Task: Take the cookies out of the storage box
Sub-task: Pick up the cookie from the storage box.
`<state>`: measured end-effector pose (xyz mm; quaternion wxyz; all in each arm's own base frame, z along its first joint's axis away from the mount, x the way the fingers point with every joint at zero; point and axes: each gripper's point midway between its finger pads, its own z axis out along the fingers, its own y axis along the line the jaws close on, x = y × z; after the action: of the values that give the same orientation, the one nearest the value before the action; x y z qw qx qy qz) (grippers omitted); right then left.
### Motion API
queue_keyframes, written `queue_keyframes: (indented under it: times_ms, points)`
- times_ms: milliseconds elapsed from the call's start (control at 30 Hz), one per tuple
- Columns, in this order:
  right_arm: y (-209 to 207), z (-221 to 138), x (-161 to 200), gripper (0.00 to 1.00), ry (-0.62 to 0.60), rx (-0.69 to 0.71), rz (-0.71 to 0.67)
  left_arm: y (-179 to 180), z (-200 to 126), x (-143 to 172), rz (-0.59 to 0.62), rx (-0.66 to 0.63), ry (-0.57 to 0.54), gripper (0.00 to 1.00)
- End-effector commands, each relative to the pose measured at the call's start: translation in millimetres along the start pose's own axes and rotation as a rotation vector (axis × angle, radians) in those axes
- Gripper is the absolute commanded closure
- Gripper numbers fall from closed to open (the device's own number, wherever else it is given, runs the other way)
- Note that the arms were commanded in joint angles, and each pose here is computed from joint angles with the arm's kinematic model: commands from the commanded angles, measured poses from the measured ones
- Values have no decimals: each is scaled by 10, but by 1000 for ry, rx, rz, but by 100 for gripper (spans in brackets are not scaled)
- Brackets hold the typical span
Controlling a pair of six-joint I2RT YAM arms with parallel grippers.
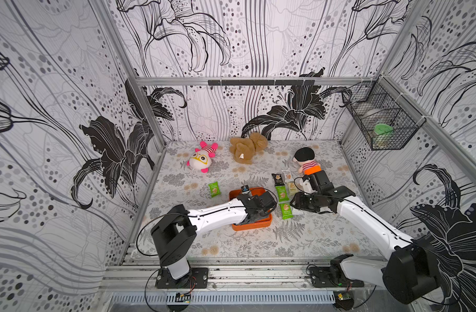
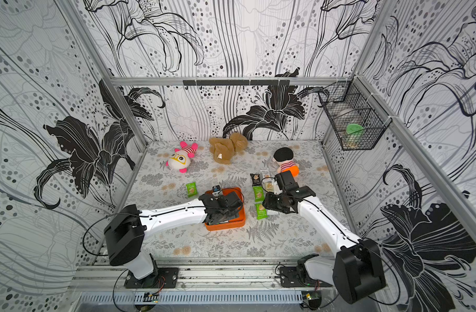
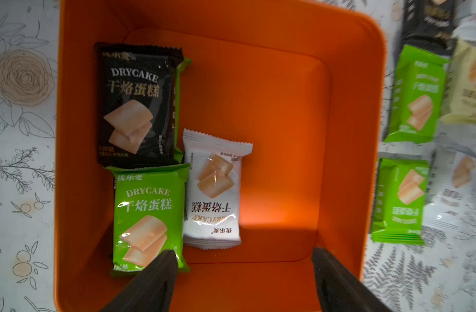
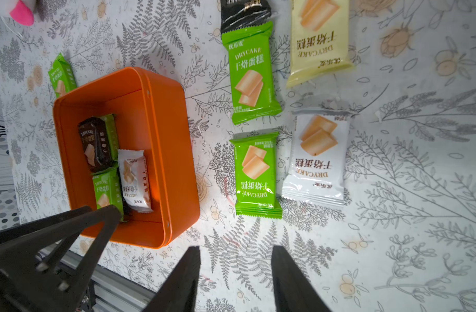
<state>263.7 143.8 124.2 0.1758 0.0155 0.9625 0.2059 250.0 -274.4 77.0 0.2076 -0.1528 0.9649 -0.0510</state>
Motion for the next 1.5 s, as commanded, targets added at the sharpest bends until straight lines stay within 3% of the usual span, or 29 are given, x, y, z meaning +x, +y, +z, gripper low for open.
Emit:
queue_keyframes:
  times_ms: [0,367,767,1133,1467]
  points:
    - [-30,-5,110,52,20,3,-25,-15,41,-31,-30,-30,-25,16]
    - [-52,12,76,52,27,23,-57,-270,329,-6,50,-65,-4,16]
    - [-80,103,43,52,45,42,-71,51,477,-132,37,-133,5,15]
    - [-93,148,-28,52,53,64,-81,-112,663,-137,65,-110,33,15]
    - [-47,182,-103,52,52,54,-81,-286,517,-274,56,-72,10,15]
